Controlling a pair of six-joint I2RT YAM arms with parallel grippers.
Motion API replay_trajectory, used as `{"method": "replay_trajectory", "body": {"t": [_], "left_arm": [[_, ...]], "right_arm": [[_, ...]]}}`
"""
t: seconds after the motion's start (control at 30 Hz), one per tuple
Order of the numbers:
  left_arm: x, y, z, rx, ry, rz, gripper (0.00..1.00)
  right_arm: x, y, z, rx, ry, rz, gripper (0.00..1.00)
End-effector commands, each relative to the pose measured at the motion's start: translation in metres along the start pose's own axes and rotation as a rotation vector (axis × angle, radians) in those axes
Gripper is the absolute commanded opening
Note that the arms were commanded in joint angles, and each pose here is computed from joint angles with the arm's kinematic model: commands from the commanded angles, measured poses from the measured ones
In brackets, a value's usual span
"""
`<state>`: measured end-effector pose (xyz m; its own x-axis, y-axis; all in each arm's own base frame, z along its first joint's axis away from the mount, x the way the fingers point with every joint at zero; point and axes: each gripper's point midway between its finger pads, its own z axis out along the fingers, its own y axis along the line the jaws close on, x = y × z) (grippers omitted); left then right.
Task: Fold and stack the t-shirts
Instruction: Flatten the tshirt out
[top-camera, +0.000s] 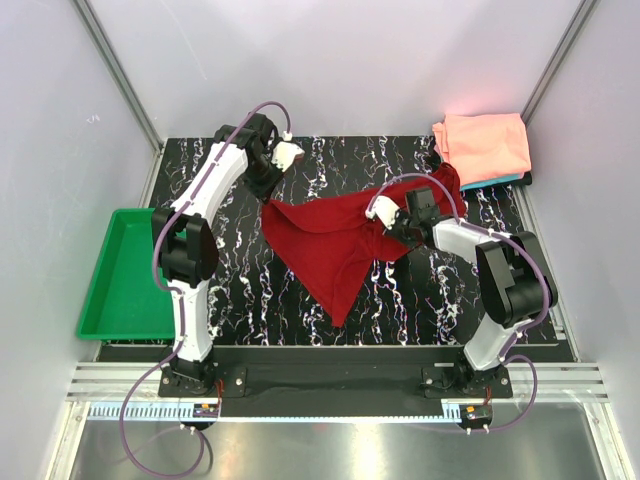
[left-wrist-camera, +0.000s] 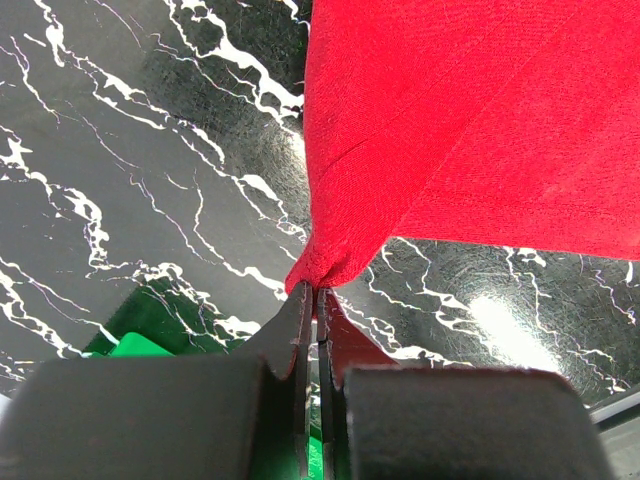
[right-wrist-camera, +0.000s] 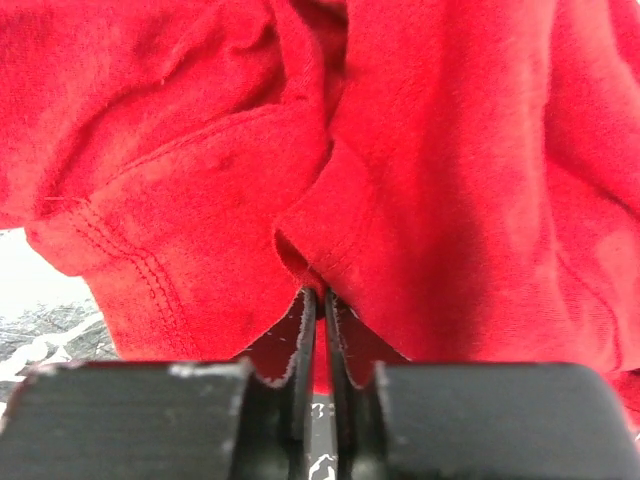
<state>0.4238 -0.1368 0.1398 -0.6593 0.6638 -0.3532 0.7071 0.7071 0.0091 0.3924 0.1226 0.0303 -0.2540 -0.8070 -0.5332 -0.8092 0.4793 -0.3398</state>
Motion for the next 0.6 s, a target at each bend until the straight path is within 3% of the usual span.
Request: {"method": "replay_trajectory", "body": {"t": [0.0, 0.13, 0.27, 0.47, 0.57], "left_arm": [[-0.020, 0.000, -0.021, -0.024, -0.087, 0.015, 0.00], [-0.028, 0.007, -0.034, -0.061, -0.120, 0.025, 0.00], [-0.052, 0.020, -0.072, -0.151, -0.230, 0.040, 0.00], [-0.096, 0.048, -0.160, -0.392, -0.490, 0.108, 0.00], [-0.110, 0.061, -0.226, -0.567, -0.641, 0.117, 0.00]], "right_arm": [[-0.022, -0.022, -0.008, 0.047, -0.044, -0.014, 0.10], [-0.053, -0.049, -0.031, 0.120, -0.101, -0.016, 0.00], [-0.117, -0.122, -0.096, 0.335, -0.238, 0.026, 0.00], [-0.186, -0.218, -0.214, 0.623, -0.460, 0.165, 0.00], [-0.205, -0.243, -0.266, 0.719, -0.533, 0.187, 0.00]]}}
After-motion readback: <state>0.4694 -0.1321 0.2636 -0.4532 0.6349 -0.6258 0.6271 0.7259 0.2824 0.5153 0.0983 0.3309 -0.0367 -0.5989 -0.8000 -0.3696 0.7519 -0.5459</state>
